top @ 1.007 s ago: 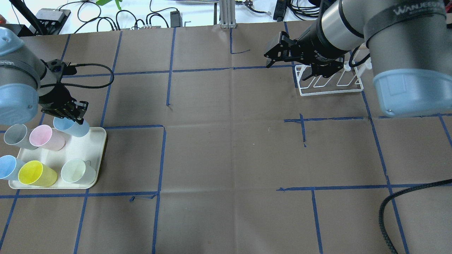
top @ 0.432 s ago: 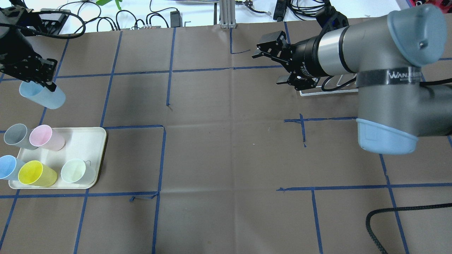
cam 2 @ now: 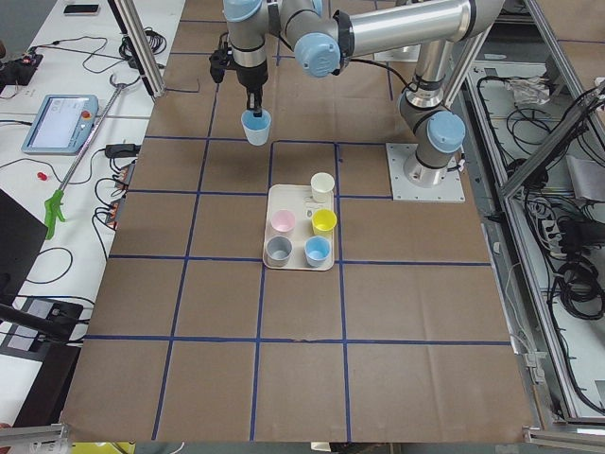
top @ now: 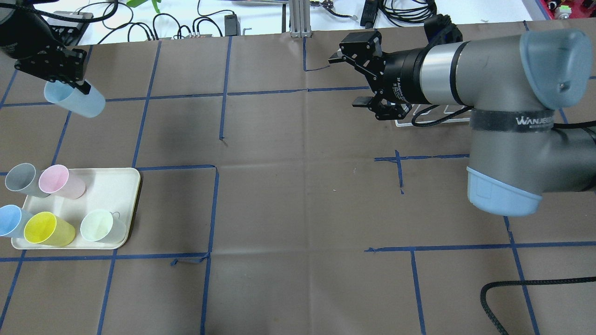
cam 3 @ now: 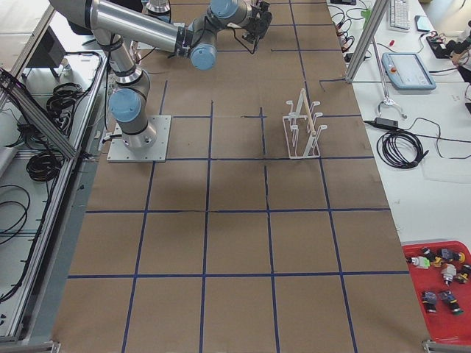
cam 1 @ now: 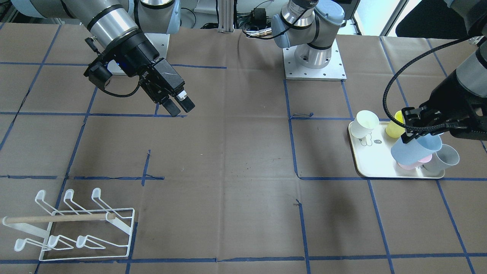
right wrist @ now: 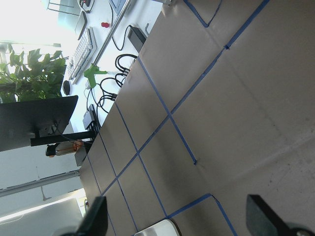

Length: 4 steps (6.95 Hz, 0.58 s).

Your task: Transfer IKEA cup to right arm and place on rack

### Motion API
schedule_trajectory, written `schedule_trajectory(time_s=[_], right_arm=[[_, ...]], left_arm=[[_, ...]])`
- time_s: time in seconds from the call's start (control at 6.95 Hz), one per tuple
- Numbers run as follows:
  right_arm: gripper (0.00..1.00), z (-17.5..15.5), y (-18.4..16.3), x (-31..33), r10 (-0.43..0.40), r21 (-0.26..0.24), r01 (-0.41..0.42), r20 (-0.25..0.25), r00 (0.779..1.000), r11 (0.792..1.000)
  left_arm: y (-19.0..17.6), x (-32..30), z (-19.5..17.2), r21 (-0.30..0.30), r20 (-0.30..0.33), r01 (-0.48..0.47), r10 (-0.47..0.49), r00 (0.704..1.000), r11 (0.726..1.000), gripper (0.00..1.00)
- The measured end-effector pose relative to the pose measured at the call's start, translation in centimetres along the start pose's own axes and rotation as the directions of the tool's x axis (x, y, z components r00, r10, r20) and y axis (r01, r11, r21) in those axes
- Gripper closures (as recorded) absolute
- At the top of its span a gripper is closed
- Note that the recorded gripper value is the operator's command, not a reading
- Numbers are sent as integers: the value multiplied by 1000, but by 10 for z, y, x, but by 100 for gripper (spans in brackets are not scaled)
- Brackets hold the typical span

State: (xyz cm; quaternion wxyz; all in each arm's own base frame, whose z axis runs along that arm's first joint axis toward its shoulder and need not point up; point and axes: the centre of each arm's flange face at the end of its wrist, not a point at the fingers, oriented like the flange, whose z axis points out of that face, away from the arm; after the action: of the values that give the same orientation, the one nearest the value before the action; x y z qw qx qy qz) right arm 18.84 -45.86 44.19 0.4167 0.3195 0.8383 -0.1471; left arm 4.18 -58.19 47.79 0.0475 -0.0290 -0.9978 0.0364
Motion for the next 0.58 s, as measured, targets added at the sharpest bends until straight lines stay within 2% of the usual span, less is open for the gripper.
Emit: schedule_trajectory(time_s=[0.29, 0.43, 0.58], right_arm=[[1, -5, -11, 3, 19, 19, -19, 10, 1000, 1000], [1, -7, -10, 1, 10, 8, -11, 37, 999, 1000], [2, -8, -7, 1, -10, 3, 10, 72, 997, 1000]], left_arm=[[-26, 29, 13, 161, -95, -52, 68, 993, 986, 100], [-34, 48, 22, 262, -133, -87, 125, 983, 961, 100], [-36, 71, 34, 364, -152, -125, 192, 970, 923, 100]])
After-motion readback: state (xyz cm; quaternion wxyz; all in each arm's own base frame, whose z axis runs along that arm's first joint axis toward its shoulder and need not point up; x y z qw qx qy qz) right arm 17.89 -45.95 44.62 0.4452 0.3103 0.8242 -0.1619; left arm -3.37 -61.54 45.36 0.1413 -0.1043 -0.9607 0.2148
